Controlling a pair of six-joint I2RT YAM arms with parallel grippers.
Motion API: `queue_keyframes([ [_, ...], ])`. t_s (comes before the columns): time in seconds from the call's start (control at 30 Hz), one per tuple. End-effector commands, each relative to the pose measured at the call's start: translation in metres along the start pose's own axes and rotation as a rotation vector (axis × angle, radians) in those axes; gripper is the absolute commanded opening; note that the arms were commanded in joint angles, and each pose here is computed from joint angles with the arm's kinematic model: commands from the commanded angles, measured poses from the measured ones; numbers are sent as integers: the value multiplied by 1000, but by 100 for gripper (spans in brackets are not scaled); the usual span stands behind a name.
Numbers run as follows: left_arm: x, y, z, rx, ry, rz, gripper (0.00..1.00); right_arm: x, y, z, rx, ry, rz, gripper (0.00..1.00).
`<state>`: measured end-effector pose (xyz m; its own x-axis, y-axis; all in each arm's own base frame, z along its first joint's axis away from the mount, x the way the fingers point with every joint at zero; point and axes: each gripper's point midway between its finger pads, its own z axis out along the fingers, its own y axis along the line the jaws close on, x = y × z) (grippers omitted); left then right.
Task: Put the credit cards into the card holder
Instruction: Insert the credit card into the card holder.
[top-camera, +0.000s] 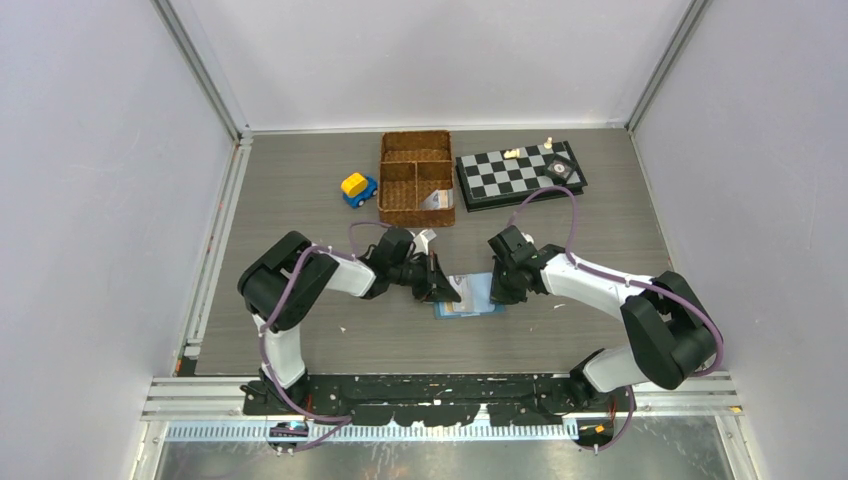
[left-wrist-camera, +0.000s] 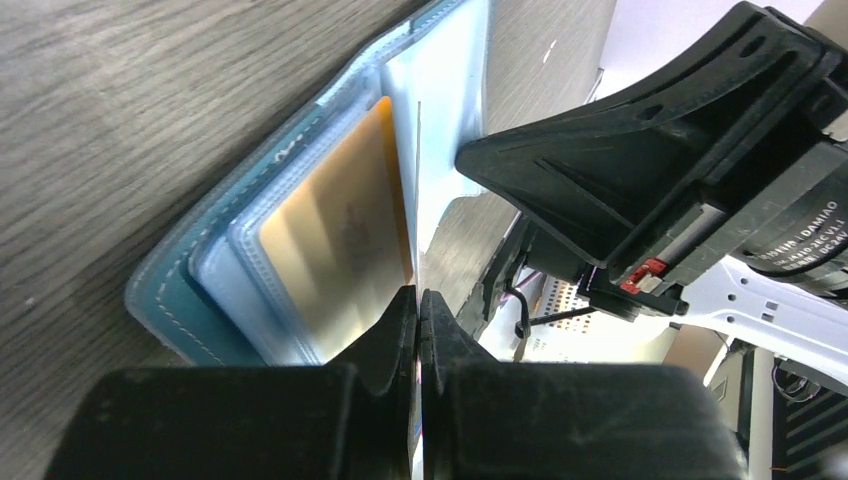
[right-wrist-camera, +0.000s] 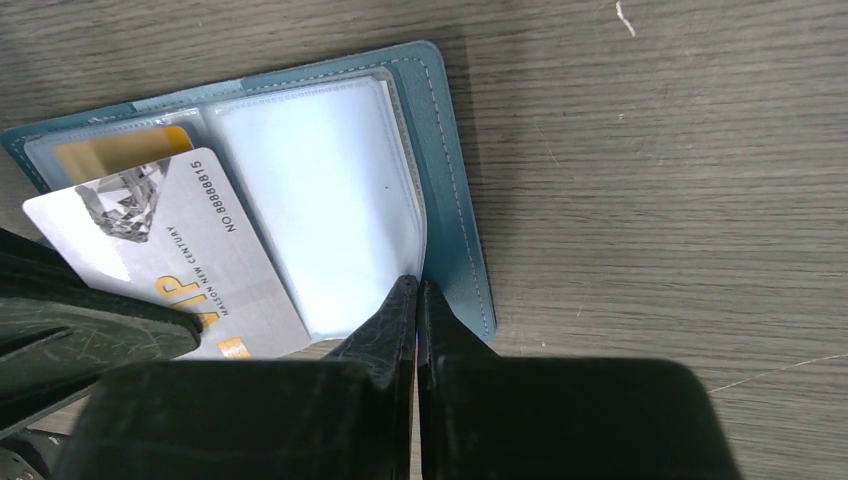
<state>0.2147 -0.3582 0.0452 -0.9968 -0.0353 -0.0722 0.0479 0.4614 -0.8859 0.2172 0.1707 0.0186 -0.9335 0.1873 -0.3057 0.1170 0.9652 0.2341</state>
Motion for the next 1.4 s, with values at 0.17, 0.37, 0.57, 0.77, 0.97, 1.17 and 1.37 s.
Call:
queue_keyframes([
  [0.17, -8, -8, 7, 27, -15, 40, 0, -7, -7, 0, 56, -24, 4, 2],
  [0.37, -8, -4, 9, 17, -16, 32, 0, -7, -8, 1, 60, -23, 3, 2],
  [0.57, -9, 1, 12, 3, -21, 26, 0, -7, -8, -1, 64, -26, 2, 2],
  [0.77, -11, 6, 13, -15, -32, 22, 0, -7, -9, -2, 67, -29, 3, 2],
  [0.97, -10, 11, 14, -29, -30, 22, 0, -6, -11, -3, 72, -29, 4, 2],
  [1.17, -11, 16, 15, -44, -35, 26, 0, -6, -11, -4, 73, -30, 5, 2],
  [1.37, -11, 17, 17, -40, -30, 22, 0, -6, -11, -5, 71, -33, 5, 1],
])
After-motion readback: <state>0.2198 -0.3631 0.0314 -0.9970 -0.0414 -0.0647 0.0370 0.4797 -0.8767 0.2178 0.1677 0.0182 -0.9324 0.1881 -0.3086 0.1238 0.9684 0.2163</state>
